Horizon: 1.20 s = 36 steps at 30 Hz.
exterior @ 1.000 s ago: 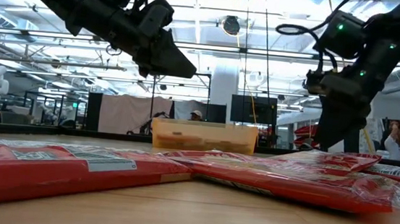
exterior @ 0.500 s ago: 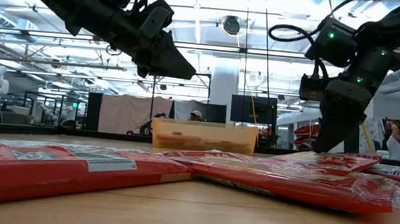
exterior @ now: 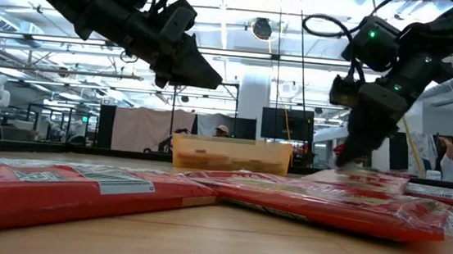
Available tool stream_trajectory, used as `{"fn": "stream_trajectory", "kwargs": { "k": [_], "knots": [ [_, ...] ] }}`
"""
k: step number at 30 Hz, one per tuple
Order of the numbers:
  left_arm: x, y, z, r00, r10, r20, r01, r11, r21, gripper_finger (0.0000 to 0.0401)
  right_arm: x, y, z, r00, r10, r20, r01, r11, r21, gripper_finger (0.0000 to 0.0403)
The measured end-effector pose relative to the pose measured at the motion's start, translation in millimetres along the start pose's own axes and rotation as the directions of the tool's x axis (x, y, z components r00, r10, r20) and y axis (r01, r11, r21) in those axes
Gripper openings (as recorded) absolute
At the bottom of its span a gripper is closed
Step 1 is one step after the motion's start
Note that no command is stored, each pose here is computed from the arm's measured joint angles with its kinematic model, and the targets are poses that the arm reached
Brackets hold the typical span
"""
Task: Sort popcorn bags into baskets
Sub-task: Put the popcorn pack into the orange bin
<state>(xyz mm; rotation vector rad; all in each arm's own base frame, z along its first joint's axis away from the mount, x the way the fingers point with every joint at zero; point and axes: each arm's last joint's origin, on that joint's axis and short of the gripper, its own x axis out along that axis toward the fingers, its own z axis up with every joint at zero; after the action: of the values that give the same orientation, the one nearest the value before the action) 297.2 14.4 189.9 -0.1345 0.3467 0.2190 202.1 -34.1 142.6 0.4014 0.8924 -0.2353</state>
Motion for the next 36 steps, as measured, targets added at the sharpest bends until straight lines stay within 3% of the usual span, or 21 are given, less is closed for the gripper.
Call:
{"fn": "stream_trajectory", "kwargs": {
  "k": [9, 15, 21, 26, 31, 36],
  "knots": [
    [25.9, -1.8, -20.0, 0.999, -0.032, 0.030, 0.033, 0.998, -0.058, 0.0129, -1.7, -0.3, 16.4, 0.987, 0.035, 0.159, -0.030, 0.999, -0.034, 0.0000],
    [54.6, -4.3, -40.1, 0.994, -0.071, 0.078, 0.082, 0.985, -0.154, 0.0193, -2.8, -2.0, 21.5, 0.978, 0.039, 0.206, -0.029, 0.998, -0.054, 0.0000],
    [85.1, -10.4, -49.0, 0.986, -0.159, 0.043, 0.165, 0.956, -0.242, 0.0264, -4.5, -1.0, 28.1, 0.961, 0.058, 0.272, -0.034, 0.995, -0.090, 0.0000],
    [111.7, -16.4, -51.1, 0.974, -0.226, 0.024, 0.223, 0.931, -0.290, 0.0294, -5.6, -0.1, 31.4, 0.950, 0.069, 0.305, -0.036, 0.993, -0.113, 0.0000],
    [127.7, -11.9, -52.5, 0.979, -0.201, -0.023, 0.185, 0.936, -0.299, 0.0266, -6.7, 0.9, 34.1, 0.939, 0.080, 0.333, -0.041, 0.992, -0.123, 0.0000],
    [128.9, -4.1, -45.2, 0.982, -0.189, -0.001, 0.182, 0.946, -0.267, 0.0148, -7.8, 2.4, 36.8, 0.928, 0.108, 0.356, -0.059, 0.988, -0.144, 0.0000]
  ]
}}
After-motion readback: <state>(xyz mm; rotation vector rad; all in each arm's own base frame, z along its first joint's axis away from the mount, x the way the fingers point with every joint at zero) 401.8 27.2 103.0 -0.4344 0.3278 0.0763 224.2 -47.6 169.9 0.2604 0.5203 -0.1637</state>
